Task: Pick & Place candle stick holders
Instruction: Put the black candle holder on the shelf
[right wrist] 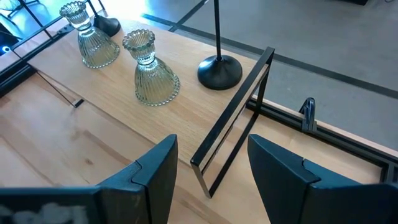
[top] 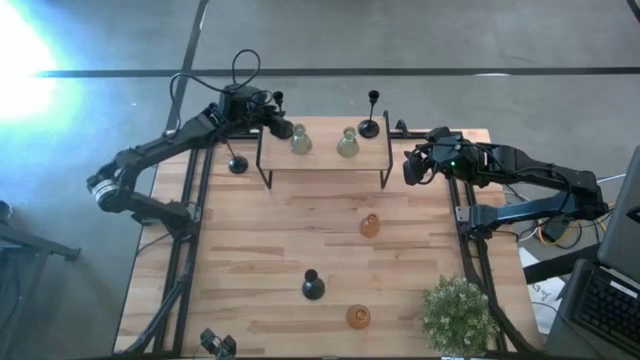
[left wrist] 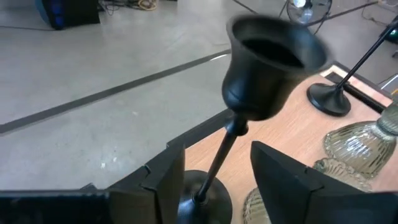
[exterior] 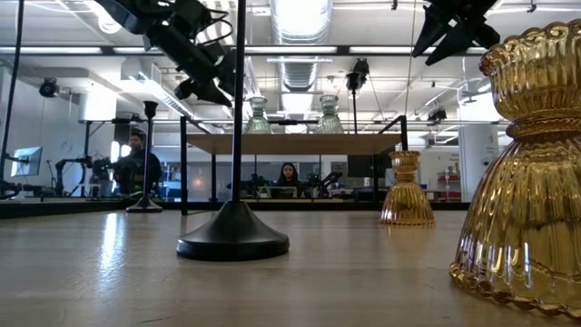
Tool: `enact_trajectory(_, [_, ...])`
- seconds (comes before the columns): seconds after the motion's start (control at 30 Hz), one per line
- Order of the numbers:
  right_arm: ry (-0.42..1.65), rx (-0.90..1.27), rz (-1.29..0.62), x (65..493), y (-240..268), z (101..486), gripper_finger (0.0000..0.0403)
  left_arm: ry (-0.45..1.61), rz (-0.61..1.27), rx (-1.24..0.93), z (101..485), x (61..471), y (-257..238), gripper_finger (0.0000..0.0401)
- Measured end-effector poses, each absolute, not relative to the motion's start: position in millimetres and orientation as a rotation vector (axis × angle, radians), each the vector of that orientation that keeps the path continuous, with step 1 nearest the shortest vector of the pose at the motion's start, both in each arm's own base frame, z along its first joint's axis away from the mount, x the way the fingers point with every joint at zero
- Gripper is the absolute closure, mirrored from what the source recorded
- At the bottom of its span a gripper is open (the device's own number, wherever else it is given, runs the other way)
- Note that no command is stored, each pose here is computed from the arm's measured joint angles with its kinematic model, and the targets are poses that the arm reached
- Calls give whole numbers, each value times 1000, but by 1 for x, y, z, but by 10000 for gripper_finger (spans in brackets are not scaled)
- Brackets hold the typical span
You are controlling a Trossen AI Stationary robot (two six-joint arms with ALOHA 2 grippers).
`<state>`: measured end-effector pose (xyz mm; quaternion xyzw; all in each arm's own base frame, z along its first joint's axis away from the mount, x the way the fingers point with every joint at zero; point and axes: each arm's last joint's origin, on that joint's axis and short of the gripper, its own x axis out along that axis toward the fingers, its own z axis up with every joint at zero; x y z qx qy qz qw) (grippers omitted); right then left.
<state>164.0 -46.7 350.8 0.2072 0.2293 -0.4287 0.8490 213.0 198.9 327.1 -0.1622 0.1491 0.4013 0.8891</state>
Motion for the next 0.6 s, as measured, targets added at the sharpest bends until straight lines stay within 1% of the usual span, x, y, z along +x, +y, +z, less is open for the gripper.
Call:
enact_trajectory(0.17, [483, 437, -903, 164, -47, 351, 213, 310, 826, -339, 333, 206, 193, 195])
enact_trajectory(0.6, [474, 436, -900, 165, -47, 351, 213, 274, 720, -336, 364, 179, 164, 192])
